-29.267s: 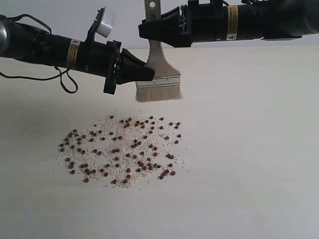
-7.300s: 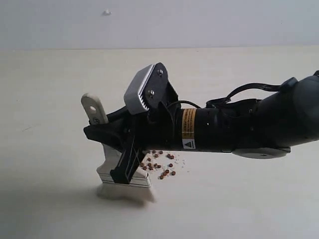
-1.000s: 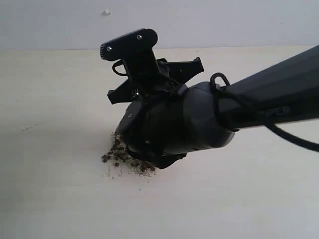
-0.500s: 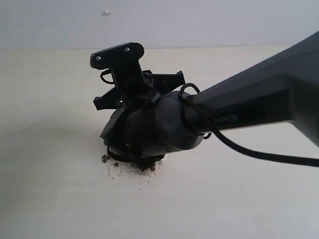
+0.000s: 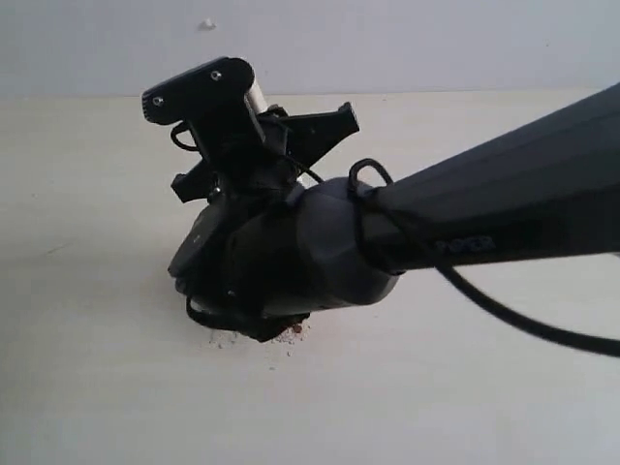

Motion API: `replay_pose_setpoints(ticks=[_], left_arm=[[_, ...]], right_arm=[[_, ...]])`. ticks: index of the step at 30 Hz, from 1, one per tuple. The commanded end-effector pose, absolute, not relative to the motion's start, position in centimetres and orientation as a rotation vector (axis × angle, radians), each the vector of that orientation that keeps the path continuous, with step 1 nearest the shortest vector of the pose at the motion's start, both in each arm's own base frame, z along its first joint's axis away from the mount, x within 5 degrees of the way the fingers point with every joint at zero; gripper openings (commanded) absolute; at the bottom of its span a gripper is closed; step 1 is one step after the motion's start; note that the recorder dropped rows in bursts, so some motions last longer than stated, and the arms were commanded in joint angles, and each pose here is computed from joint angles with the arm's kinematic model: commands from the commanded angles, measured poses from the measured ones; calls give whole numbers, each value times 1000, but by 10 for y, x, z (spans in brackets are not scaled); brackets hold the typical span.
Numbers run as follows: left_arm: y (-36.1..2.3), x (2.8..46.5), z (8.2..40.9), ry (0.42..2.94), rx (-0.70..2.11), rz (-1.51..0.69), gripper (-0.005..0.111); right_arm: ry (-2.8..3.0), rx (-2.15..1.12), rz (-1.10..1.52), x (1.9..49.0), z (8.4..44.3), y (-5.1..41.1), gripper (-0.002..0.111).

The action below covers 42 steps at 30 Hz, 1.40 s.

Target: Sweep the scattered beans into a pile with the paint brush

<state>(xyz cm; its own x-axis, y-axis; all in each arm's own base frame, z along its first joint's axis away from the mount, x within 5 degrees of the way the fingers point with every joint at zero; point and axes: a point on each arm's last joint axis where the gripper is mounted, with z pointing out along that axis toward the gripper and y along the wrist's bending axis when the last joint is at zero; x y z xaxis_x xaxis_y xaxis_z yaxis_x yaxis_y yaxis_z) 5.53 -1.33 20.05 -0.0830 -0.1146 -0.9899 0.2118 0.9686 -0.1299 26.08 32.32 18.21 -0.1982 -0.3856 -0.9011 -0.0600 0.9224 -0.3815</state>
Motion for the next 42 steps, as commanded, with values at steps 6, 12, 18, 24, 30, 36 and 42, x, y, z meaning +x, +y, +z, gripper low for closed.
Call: replay_pose_setpoints(ticks=[6,12,18,24,30,36,42], left_arm=[[-13,55,201,1621,67,-278,0],[-13,55,201,1621,67,-278,0],[-13,55,201,1621,67,-278,0],[-13,55,201,1621,67,-278,0],[-13,55,201,1621,67,-278,0],[-13,55,201,1621,67,-278,0],[-13,55,201,1621,67,-278,0]], right_arm=[[1694,-1080,-43,297,222,338,0],[1342,-1525,170,303,243,346,0],[1008,-1706,570,299,256,333,0],[750,-1628,929,311,244,308,0],[746,-1579,911,337,199,296,0],[793,-1529,894,356,152,298,0],[931,-1476,1015,371,130,307,0]])
